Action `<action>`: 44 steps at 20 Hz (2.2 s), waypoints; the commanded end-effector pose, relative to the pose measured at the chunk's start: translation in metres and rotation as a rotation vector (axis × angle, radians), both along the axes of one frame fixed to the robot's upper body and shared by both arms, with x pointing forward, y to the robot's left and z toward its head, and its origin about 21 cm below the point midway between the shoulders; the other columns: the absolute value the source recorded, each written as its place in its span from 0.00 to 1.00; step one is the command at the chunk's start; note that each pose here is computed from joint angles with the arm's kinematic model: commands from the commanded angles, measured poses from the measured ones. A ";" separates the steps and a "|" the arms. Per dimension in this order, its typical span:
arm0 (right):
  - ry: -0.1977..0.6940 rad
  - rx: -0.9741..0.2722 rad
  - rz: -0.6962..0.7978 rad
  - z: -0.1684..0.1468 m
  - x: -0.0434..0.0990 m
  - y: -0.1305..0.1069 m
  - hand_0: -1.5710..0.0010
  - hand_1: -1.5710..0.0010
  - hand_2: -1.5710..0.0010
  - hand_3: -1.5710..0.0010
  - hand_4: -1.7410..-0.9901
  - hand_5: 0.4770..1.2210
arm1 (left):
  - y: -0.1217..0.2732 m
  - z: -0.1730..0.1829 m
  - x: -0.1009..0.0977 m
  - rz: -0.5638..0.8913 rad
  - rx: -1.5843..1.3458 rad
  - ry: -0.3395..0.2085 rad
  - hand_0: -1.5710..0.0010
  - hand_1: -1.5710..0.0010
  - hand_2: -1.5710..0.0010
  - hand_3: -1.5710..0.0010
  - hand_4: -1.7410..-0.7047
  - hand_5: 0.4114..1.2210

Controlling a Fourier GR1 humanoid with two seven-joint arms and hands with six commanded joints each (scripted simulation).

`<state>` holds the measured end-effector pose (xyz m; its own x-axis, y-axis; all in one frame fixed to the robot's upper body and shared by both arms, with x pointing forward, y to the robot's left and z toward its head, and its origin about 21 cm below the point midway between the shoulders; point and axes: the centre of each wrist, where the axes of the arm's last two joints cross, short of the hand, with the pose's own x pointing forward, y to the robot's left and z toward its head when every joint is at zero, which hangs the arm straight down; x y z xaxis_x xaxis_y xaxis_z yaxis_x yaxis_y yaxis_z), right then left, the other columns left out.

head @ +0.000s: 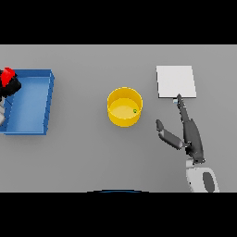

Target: Pick up the red beaker and tilt it to pour out 1 green nut into yellow bowl. Pick up the yellow bowl and place it on the metallic measuring scale.

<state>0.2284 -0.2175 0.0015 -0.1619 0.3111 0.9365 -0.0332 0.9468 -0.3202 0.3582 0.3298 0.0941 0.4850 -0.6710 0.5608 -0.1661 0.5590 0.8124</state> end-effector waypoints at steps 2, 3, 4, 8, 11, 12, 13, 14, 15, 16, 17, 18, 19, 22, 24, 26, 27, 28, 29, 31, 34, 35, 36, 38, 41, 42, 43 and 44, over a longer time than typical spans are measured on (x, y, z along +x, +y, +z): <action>0.006 0.012 0.002 -0.001 -0.001 -0.001 1.00 1.00 1.00 1.00 0.74 0.25 | 0.001 0.003 -0.006 -0.073 -0.029 0.071 0.07 0.25 0.24 0.28 0.49 0.48; 0.007 0.008 -0.002 -0.003 -0.002 -0.001 1.00 1.00 1.00 1.00 0.74 0.25 | 0.003 0.007 -0.007 -0.098 -0.040 0.109 0.26 0.40 0.39 0.43 0.60 0.45; -0.004 0.004 -0.006 -0.002 -0.002 0.001 1.00 1.00 1.00 1.00 0.74 0.25 | 0.002 0.010 -0.008 -0.124 -0.041 0.148 0.41 0.52 0.51 0.54 0.68 0.43; 0.005 0.007 -0.003 -0.003 -0.006 0.001 1.00 1.00 1.00 1.00 0.74 0.26 | 0.006 0.010 -0.012 -0.178 -0.065 0.204 0.76 0.80 0.80 0.81 0.86 0.35; 0.016 0.004 -0.004 0.001 -0.004 0.004 1.00 1.00 1.00 1.00 0.74 0.26 | 0.008 0.015 -0.010 -0.172 -0.067 0.194 0.88 0.90 0.90 0.90 0.91 0.33; 0.013 0.005 -0.012 0.001 -0.004 0.003 1.00 1.00 1.00 1.00 0.74 0.25 | 0.008 0.015 -0.011 -0.182 -0.077 0.172 0.90 0.92 0.92 0.92 0.91 0.33; 0.018 -0.006 -0.011 0.001 -0.003 0.003 1.00 1.00 1.00 1.00 0.73 0.25 | 0.011 0.017 -0.010 -0.181 -0.077 0.160 0.92 0.94 0.93 0.94 0.92 0.32; 0.020 -0.024 -0.011 0.002 -0.003 0.004 1.00 1.00 1.00 1.00 0.73 0.25 | 0.012 0.017 -0.008 -0.178 -0.076 0.150 0.94 0.95 0.95 0.95 0.92 0.32; 0.021 -0.045 -0.011 0.002 -0.003 0.005 1.00 1.00 1.00 1.00 0.73 0.25 | 0.010 0.017 -0.007 -0.184 -0.087 0.136 0.95 0.96 0.96 0.96 0.92 0.32; 0.013 -0.072 -0.015 0.003 -0.002 0.007 1.00 1.00 1.00 1.00 0.72 0.25 | 0.010 0.021 -0.006 -0.191 -0.096 0.110 0.96 0.97 0.97 0.97 0.92 0.32; 0.022 -0.086 -0.004 0.005 -0.001 0.009 1.00 1.00 1.00 1.00 0.72 0.25 | 0.007 0.019 -0.005 -0.198 -0.100 0.100 0.97 0.97 0.97 0.97 0.92 0.32; 0.014 -0.089 0.036 0.006 0.001 0.004 1.00 1.00 1.00 1.00 0.75 0.27 | 0.007 0.020 -0.004 -0.204 -0.098 0.093 0.97 0.98 0.98 0.98 0.93 0.32; 0.002 -0.097 0.072 0.010 0.008 0.005 1.00 1.00 1.00 1.00 0.77 0.29 | 0.007 0.021 -0.001 -0.203 -0.104 0.084 0.98 0.98 0.98 0.98 0.93 0.33; -0.031 -0.220 0.202 0.025 0.022 0.007 1.00 1.00 1.00 1.00 0.69 0.31 | 0.006 0.014 -0.003 -0.201 -0.114 0.096 0.99 0.99 0.99 0.99 0.93 0.36; -0.013 -0.326 0.245 0.034 0.035 0.007 1.00 1.00 1.00 1.00 0.65 0.30 | 0.004 0.015 -0.004 -0.202 -0.119 0.095 0.99 0.99 0.99 0.99 0.92 0.36; -0.019 -0.476 0.300 0.043 0.046 0.007 1.00 1.00 1.00 1.00 0.62 0.28 | 0.001 0.013 -0.002 -0.204 -0.121 0.104 1.00 1.00 1.00 1.00 0.91 0.37; -0.027 -0.543 0.334 0.047 0.050 0.011 1.00 1.00 1.00 1.00 0.61 0.27 | -0.001 0.014 -0.003 -0.217 -0.125 0.100 1.00 1.00 1.00 1.00 0.91 0.37; -0.057 -0.624 0.381 0.053 0.056 0.016 1.00 1.00 1.00 1.00 0.61 0.26 | 0.000 0.012 -0.003 -0.214 -0.121 0.099 1.00 1.00 1.00 1.00 0.91 0.37; -0.059 -0.685 0.412 0.054 0.061 0.021 1.00 1.00 1.00 1.00 0.62 0.26 | 0.003 0.013 -0.003 -0.208 -0.115 0.101 1.00 1.00 1.00 1.00 0.91 0.37; -0.082 -0.799 0.476 0.064 0.073 0.031 1.00 1.00 1.00 1.00 0.62 0.25 | 0.006 0.016 -0.003 -0.204 -0.111 0.098 1.00 1.00 1.00 1.00 0.92 0.38; -0.097 -0.883 0.571 0.067 0.083 0.039 1.00 1.00 1.00 1.00 0.63 0.24 | 0.002 0.016 -0.003 -0.214 -0.118 0.096 1.00 1.00 1.00 1.00 0.91 0.38; -0.092 -0.907 0.593 0.068 0.088 0.042 1.00 1.00 1.00 1.00 0.62 0.24 | 0.002 0.015 -0.001 -0.207 -0.117 0.109 1.00 1.00 1.00 1.00 0.91 0.39; -0.088 -0.922 0.611 0.067 0.092 0.045 1.00 1.00 1.00 1.00 0.62 0.24 | -0.001 0.016 -0.001 -0.213 -0.116 0.105 1.00 1.00 1.00 1.00 0.91 0.38; -0.089 -0.966 0.675 0.070 0.097 0.051 1.00 1.00 1.00 1.00 0.62 0.26 | -0.002 0.012 -0.003 -0.217 -0.110 0.105 1.00 1.00 1.00 1.00 0.91 0.38; -0.071 -1.029 0.737 0.066 0.107 0.065 1.00 1.00 1.00 1.00 0.64 0.28 | 0.004 0.016 -0.001 -0.213 -0.106 0.101 1.00 1.00 1.00 1.00 0.91 0.38; -0.072 -1.036 0.757 0.066 0.110 0.068 1.00 1.00 1.00 1.00 0.65 0.28 | 0.003 0.014 -0.003 -0.221 -0.108 0.107 1.00 1.00 1.00 1.00 0.91 0.38; -0.062 -1.043 0.775 0.064 0.112 0.071 1.00 1.00 1.00 1.00 0.65 0.28 | 0.002 0.012 -0.003 -0.220 -0.108 0.107 1.00 1.00 1.00 1.00 0.91 0.38; -0.055 -1.046 0.802 0.062 0.114 0.076 1.00 1.00 1.00 1.00 0.66 0.28 | 0.004 0.014 -0.002 -0.214 -0.106 0.103 1.00 1.00 1.00 1.00 0.91 0.38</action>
<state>0.3424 -0.1417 0.0631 -0.6689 0.6800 0.3002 -0.4291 -0.0234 -0.9030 0.3562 0.3337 0.1080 0.3965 -0.7042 0.5890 0.0450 0.6557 0.7537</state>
